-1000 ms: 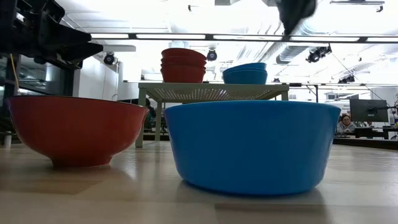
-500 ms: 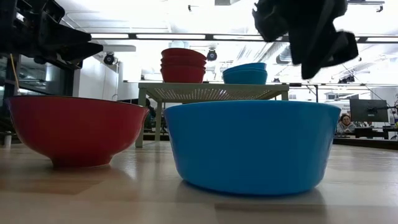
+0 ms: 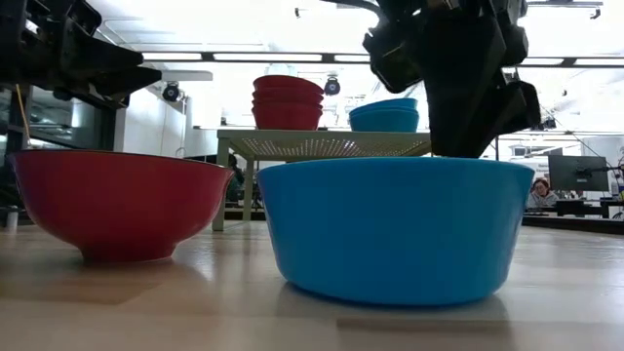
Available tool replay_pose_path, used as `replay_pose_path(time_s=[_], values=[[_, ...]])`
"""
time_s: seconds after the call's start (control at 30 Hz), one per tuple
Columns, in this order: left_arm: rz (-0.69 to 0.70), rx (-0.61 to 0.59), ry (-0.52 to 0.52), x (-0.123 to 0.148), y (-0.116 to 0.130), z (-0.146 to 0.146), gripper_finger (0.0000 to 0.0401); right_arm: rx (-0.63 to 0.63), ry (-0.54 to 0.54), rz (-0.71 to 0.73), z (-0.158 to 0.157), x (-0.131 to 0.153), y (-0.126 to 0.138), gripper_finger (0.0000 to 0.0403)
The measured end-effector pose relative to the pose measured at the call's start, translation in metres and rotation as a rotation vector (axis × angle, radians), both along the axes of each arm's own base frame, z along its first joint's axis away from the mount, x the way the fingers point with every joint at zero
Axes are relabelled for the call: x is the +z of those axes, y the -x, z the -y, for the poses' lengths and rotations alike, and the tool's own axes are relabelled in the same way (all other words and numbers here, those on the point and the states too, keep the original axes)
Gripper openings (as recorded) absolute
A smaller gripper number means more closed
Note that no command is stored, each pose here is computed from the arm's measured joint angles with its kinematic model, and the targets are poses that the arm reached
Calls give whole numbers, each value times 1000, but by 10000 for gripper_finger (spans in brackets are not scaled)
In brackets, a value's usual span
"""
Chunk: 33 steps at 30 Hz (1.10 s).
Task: Pick & Place Mini bowls
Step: Stack the blue bowl on the blue bowl on the shelf
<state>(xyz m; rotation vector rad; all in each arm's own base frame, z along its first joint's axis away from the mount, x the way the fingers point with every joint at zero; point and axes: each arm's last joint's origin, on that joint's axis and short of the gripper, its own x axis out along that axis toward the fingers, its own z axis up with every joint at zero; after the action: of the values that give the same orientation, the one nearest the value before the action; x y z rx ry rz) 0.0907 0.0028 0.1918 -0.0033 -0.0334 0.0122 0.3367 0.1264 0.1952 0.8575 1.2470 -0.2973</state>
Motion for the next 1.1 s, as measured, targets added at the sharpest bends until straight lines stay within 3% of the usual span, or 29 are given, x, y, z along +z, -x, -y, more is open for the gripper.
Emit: replay_pose_path(time_s=[0.23, 0.67, 0.97, 1.1], values=[[0, 0, 0, 0, 0, 0, 213, 68, 34, -23, -6, -9, -16, 119], [0, 0, 0, 0, 0, 0, 213, 166, 37, -37, -9, -22, -22, 115], [0, 0, 0, 0, 0, 0, 213, 215, 41, -30, -9, -23, -21, 10], [0, 0, 0, 0, 0, 0, 213, 214, 18, -42, -5, -23, -22, 3]])
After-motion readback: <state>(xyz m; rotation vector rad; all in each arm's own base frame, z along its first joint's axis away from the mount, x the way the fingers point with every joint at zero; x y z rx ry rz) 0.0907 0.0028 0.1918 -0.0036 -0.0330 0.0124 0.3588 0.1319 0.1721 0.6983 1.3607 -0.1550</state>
